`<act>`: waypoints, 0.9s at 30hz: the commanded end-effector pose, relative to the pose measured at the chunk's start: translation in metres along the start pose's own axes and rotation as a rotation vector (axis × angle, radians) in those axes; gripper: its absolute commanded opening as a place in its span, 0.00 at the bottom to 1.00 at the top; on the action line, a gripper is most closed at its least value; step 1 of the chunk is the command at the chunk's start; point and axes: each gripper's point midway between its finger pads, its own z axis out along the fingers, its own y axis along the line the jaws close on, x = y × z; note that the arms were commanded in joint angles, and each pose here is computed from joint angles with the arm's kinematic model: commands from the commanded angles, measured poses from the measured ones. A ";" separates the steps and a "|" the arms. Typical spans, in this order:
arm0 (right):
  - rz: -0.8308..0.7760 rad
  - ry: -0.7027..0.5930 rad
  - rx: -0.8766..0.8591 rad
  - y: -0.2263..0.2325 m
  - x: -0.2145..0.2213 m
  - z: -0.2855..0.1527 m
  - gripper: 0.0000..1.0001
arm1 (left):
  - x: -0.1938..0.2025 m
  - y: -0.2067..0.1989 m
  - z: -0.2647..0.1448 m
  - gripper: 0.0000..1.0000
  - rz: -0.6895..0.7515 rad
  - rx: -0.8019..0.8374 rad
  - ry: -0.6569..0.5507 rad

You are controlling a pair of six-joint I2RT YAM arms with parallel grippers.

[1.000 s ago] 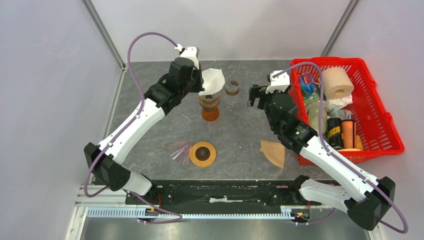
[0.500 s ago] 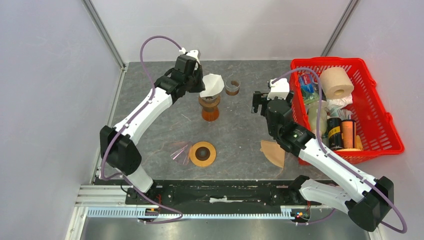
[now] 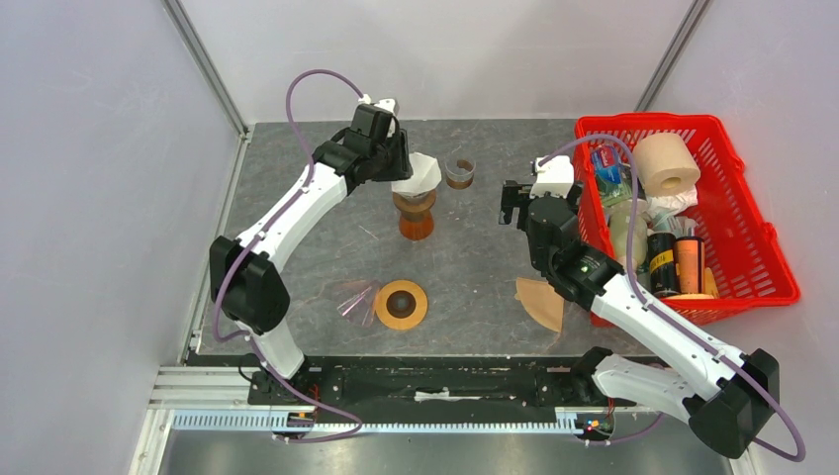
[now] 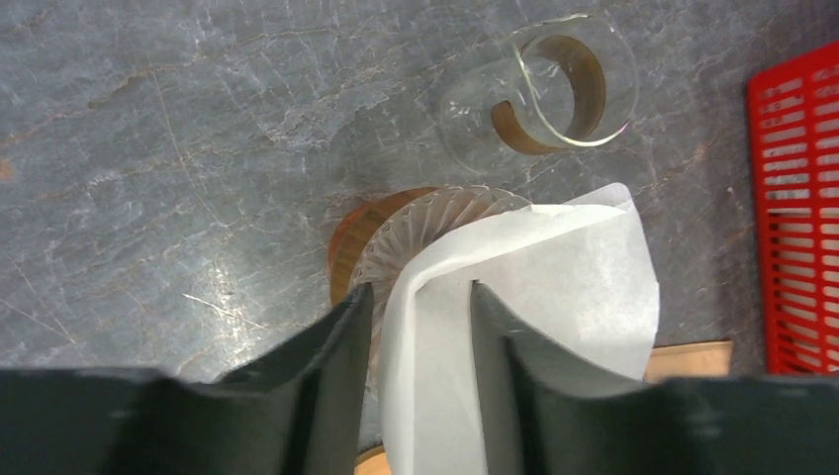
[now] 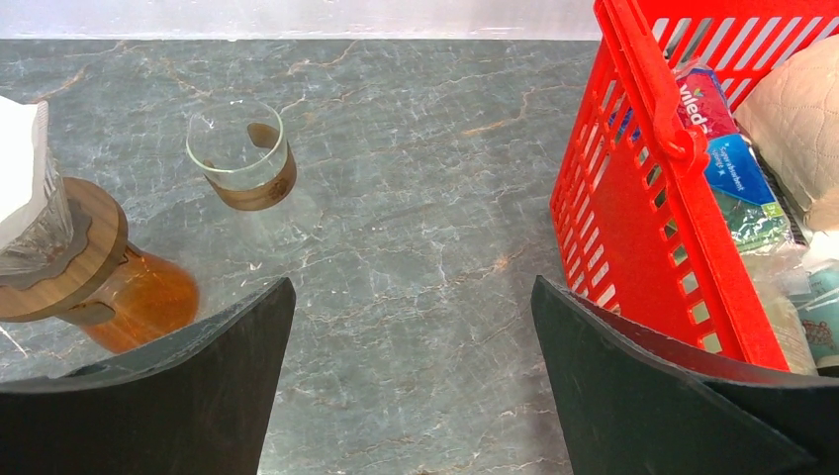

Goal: Place the coffee filter in the dripper

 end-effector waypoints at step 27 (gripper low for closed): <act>-0.021 0.026 0.117 -0.027 0.014 -0.007 0.97 | -0.032 -0.052 -0.048 0.43 0.174 0.143 -0.067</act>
